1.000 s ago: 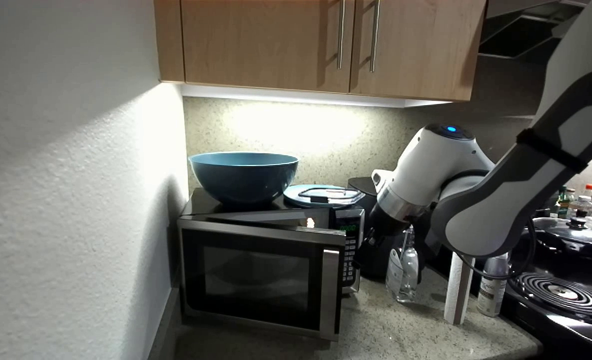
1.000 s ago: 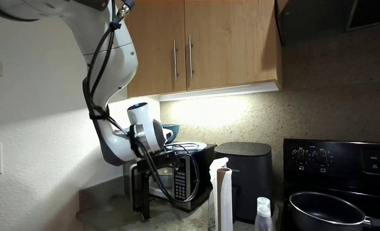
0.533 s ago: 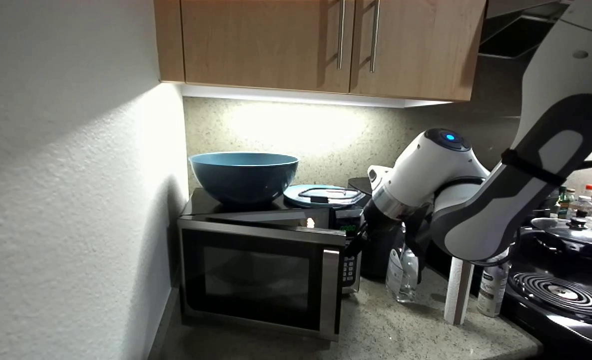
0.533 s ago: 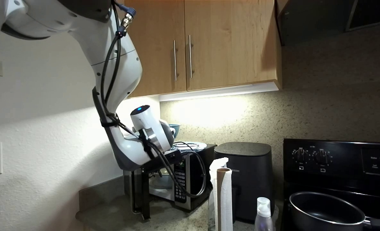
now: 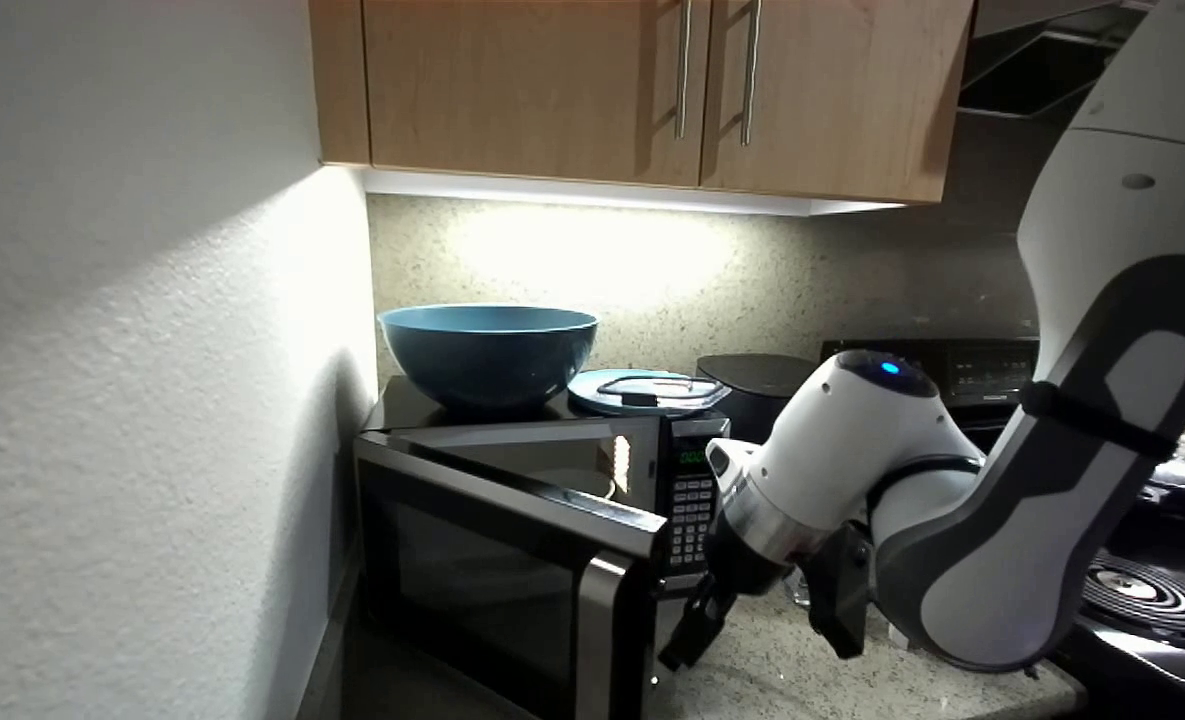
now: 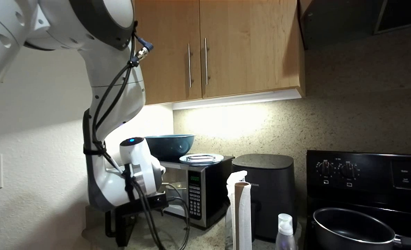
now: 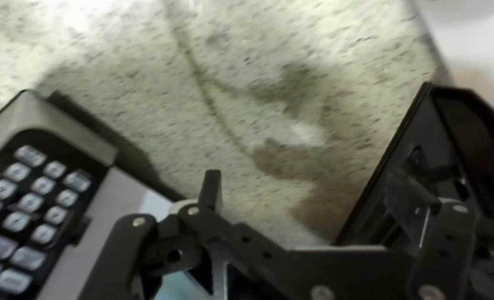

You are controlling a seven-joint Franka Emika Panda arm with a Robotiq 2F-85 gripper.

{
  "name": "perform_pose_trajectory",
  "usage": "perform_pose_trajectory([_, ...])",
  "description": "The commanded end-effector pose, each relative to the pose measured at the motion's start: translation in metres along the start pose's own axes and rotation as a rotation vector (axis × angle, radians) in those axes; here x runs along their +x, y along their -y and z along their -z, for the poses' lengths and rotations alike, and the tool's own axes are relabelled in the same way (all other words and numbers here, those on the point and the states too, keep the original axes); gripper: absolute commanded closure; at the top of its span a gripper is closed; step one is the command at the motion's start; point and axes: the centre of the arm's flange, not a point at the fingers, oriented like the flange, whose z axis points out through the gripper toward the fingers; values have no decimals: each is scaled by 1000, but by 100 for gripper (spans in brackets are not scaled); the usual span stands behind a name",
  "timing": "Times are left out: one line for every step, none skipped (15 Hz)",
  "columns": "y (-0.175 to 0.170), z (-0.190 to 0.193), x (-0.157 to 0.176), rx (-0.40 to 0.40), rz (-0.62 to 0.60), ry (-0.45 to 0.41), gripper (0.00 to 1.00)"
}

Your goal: Open the microwave door

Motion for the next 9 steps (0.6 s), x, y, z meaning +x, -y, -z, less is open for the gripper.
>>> perform_pose_trajectory([6,5,-5,114,7,91,0])
perform_pose_trajectory([27,-10,-12,73,-6,49,0])
perform_pose_trajectory([32,-12,-13,93,-12,65,0])
perform_pose_trajectory([32,-12,-13,99,-17,67,0])
perform_pose_trajectory([29,-11,-14,99,-19,66,0])
perform_pose_trajectory([27,-11,-14,97,-20,66,0])
perform_pose_trajectory([27,-11,-14,97,-20,66,0])
perform_pose_trajectory([27,-11,-14,97,-20,66,0])
perform_pose_trajectory([27,-11,-14,98,-20,65,0])
